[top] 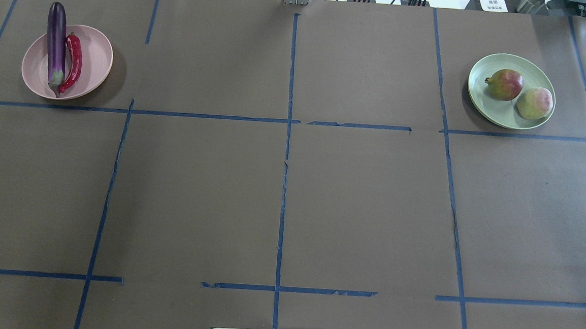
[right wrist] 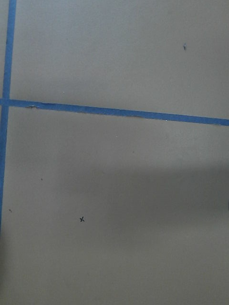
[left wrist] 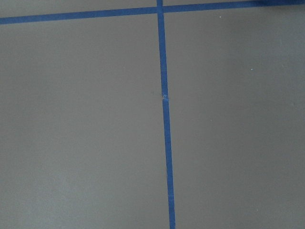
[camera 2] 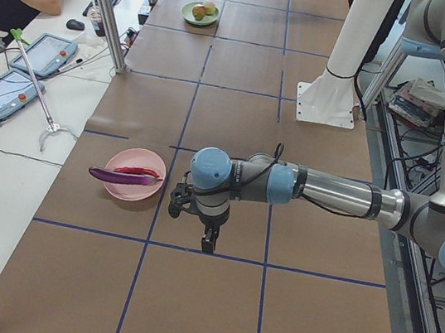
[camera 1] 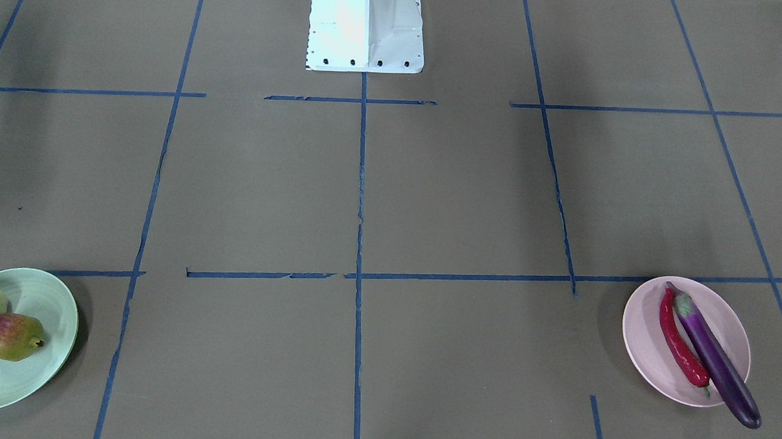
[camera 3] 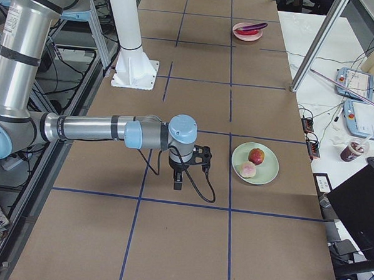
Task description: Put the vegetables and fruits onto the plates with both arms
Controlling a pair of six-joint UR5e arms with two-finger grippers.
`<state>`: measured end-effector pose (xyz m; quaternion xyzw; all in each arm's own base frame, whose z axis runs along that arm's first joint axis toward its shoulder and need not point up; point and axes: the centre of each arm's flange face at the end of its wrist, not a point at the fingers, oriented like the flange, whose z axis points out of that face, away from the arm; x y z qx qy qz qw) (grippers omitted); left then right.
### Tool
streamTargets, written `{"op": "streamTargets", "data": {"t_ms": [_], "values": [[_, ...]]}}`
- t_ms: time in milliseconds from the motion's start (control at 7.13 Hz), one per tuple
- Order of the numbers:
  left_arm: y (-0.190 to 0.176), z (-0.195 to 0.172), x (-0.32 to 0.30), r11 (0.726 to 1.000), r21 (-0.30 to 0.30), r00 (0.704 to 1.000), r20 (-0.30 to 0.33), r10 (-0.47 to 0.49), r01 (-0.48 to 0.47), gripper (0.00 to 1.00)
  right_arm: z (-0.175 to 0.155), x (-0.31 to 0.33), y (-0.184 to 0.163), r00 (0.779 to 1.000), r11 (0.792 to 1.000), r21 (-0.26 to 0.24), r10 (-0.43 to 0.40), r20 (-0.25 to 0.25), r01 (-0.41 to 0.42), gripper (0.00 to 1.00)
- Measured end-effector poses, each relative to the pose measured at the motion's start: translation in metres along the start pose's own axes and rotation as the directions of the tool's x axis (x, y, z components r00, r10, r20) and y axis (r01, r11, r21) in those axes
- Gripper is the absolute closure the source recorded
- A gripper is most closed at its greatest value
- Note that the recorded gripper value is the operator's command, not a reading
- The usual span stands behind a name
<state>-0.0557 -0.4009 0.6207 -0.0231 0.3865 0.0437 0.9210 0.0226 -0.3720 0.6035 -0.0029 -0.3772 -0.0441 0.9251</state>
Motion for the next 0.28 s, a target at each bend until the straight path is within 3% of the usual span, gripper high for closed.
{"op": "streamTargets", "data": {"t_ms": [280], "values": [[-0.0004, 0.0003, 0.0003, 1.000, -0.001, 1.000, 0.000, 0.001, -0.001, 0.00, 0.0012, 0.0012, 0.0014, 1.000, 1.000, -0.004, -0.026, -0.001, 0.026, 0.00]]}}
